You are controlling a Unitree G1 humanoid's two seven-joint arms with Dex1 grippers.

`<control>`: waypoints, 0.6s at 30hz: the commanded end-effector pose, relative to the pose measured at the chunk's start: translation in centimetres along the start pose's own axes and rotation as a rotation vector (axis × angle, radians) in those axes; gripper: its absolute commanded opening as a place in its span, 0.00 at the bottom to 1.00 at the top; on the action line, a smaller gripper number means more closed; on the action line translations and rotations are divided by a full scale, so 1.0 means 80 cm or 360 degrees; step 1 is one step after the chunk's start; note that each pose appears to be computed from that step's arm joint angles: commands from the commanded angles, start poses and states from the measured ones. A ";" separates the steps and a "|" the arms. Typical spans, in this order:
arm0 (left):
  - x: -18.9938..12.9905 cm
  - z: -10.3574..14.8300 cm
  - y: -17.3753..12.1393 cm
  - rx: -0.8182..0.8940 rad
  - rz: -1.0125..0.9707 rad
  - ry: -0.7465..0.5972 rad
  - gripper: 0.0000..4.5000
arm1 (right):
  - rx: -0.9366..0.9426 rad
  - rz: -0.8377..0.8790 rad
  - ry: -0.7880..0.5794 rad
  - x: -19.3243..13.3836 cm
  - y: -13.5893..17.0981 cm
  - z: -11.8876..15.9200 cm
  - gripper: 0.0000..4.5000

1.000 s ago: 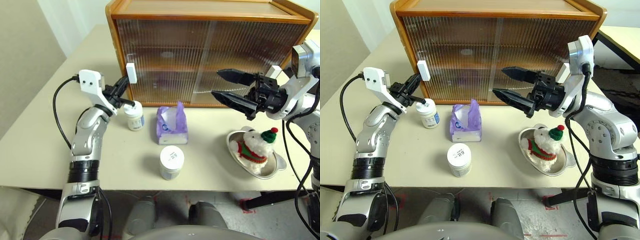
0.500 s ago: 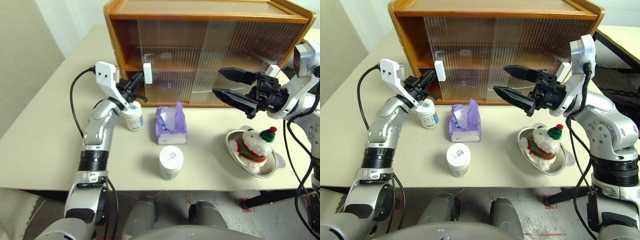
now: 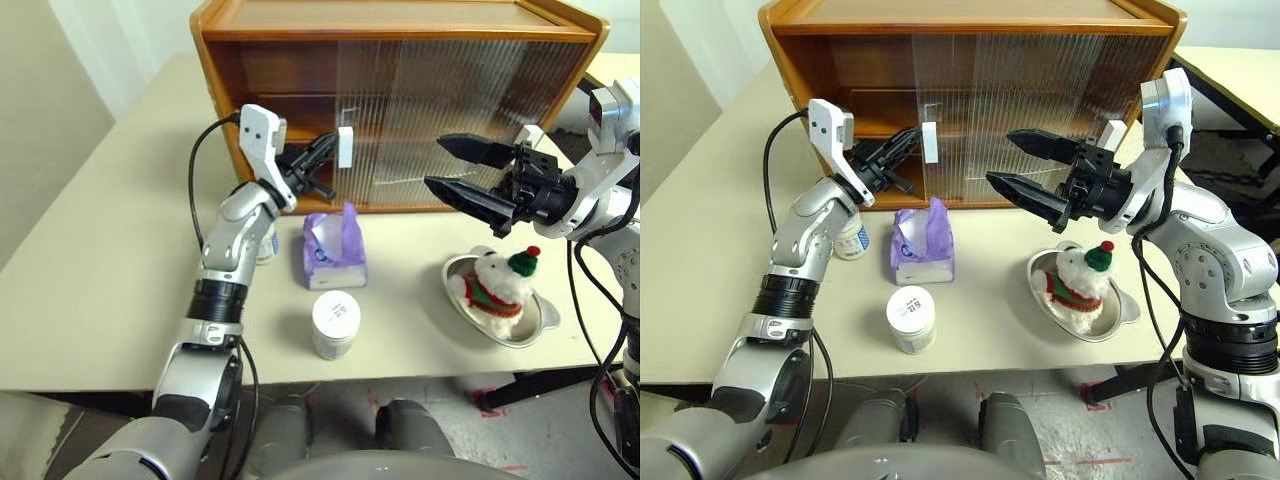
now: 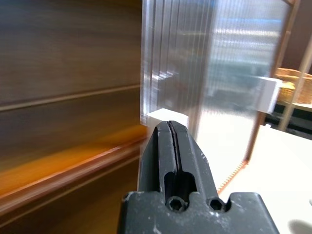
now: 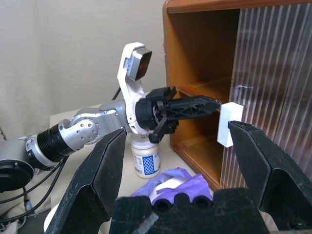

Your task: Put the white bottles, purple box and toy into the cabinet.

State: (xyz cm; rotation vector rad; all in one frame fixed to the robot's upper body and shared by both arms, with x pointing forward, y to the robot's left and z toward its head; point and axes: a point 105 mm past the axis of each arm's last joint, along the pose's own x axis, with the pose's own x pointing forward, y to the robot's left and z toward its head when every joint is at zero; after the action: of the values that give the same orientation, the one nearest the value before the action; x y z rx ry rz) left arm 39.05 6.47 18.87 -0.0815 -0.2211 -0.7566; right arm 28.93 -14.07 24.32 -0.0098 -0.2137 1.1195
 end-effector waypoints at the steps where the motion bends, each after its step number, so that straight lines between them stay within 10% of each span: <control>1: 0.016 -0.002 -0.013 -0.0009 -0.0082 0.0031 0.01 | -0.0047 0.0008 -0.0034 0.000 0.004 0.009 1.00; 18: 0.028 0.001 -0.021 -0.0036 -0.0146 -0.0001 0.01 | -0.0048 -0.0013 -0.0040 -0.003 0.006 0.010 1.00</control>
State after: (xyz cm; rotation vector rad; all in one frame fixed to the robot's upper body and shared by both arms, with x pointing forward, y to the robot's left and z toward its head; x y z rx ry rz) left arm 39.92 3.82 18.85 -0.0907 -0.1960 -0.8347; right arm 28.73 -14.00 24.37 -0.0144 -0.2189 1.1086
